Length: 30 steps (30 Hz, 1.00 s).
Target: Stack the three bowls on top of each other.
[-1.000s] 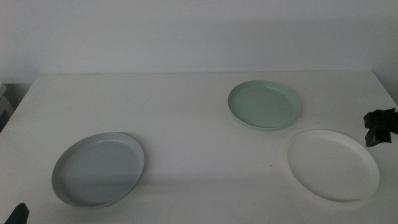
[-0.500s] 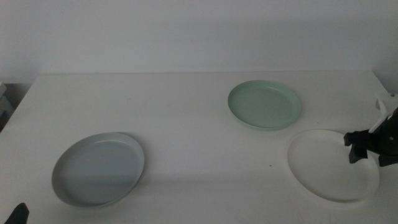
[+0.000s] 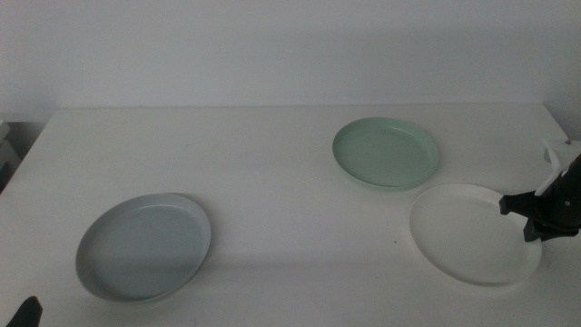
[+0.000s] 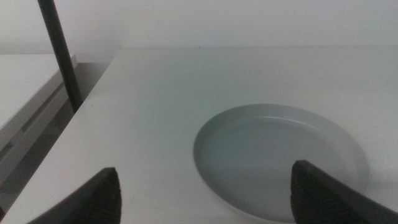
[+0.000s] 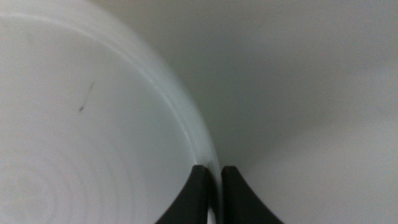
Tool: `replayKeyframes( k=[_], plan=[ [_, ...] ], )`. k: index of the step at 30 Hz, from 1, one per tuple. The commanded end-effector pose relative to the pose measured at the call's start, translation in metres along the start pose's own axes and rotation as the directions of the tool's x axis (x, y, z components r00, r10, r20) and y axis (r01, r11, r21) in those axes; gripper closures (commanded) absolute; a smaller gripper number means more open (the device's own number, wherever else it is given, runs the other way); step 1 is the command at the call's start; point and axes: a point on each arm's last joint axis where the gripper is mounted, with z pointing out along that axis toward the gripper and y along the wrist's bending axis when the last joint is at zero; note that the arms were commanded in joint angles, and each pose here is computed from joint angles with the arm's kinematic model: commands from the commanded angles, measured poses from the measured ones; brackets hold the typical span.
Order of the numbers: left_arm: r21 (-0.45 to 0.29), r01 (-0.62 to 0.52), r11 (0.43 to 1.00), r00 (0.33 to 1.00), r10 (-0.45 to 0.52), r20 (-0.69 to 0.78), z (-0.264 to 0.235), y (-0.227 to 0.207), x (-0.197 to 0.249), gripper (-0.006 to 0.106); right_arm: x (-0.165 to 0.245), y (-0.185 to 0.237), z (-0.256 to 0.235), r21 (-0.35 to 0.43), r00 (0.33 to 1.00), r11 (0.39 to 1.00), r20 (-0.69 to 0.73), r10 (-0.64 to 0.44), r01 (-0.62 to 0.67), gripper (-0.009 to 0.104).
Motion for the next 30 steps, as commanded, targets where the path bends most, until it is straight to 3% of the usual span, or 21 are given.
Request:
replayKeyframes(
  k=[1,8,15,23,30],
  plan=[
    [0.001,0.015,1.000,0.996,-0.015,0.093,-0.001,0.000,-0.009,-0.004,-0.007,0.002,-0.030,-0.004,0.995,1.000,0.094,-0.015,0.015,0.096],
    [0.001,0.015,1.000,0.996,-0.015,0.093,-0.001,0.000,-0.009,-0.004,0.001,0.032,-0.086,-0.067,0.975,0.996,0.217,-0.041,0.056,0.096],
    [0.001,0.015,1.000,0.996,-0.015,0.093,-0.001,0.000,-0.009,-0.004,0.010,0.086,-0.106,-0.201,0.965,0.972,0.255,-0.065,0.119,0.096],
    [0.001,0.015,1.000,0.996,-0.015,0.093,-0.001,0.000,-0.009,-0.004,0.009,0.155,-0.092,-0.298,0.959,0.928,0.238,-0.153,0.222,0.096],
    [0.001,0.015,1.000,0.996,-0.015,0.093,-0.001,0.000,-0.009,-0.004,0.008,0.191,-0.057,-0.319,0.965,0.915,0.172,-0.200,0.247,0.096]
  ],
)
